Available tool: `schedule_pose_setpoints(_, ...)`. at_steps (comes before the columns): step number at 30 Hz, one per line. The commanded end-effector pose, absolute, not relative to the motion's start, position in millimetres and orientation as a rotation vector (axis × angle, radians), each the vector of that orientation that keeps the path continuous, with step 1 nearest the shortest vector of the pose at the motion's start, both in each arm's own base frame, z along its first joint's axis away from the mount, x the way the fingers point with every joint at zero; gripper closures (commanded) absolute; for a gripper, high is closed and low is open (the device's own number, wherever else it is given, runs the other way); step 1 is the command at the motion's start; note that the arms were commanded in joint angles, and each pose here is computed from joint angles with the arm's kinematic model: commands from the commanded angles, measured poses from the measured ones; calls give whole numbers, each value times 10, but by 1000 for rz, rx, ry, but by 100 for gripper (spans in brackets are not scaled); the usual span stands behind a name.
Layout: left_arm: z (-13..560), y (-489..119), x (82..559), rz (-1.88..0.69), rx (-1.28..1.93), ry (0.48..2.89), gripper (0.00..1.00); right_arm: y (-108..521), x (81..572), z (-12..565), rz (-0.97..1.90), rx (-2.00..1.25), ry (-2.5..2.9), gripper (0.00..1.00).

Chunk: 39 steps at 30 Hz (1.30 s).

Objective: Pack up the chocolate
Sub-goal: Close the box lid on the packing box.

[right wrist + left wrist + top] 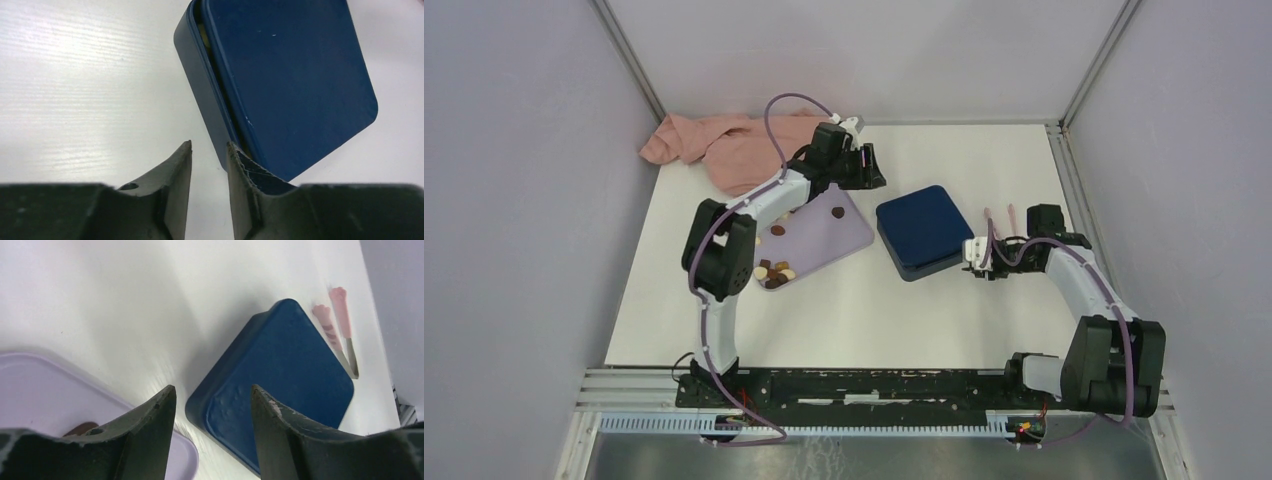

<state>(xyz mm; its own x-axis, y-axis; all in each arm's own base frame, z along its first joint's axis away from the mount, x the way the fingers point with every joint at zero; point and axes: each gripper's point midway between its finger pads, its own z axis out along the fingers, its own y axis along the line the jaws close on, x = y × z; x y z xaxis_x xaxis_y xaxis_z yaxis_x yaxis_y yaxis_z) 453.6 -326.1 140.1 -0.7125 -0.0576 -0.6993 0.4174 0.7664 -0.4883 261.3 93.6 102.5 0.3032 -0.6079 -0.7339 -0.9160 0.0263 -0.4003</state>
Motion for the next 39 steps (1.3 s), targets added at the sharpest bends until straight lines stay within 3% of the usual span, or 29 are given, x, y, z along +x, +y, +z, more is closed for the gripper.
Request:
schedule_pose_setpoints(1, 1286, -3439, 4613, -899, 297, 2270, 40, 904, 2516, 858, 445, -1760, 1396, 68)
schedule_pose_setpoints(4, 1176, -3502, 4702, -906, 273, 2294, 42, 904, 2496, 751, 456, -1803, 1415, 74)
schedule_pose_setpoints(12, 824, -3574, 4747, -919, 267, 2372, 44, 935, 2622, 494, 346, -1846, 1491, 75)
schedule_pose_setpoints(27, 558, -3613, 4299, -980, 304, 2436, 45, 891, 2772, 285, 222, -1869, 1585, 76)
schedule_pose_setpoints(39, 703, -3694, 3766, -1031, 332, 2404, 46, 577, 2804, 345, 180, -1835, 1663, 76)
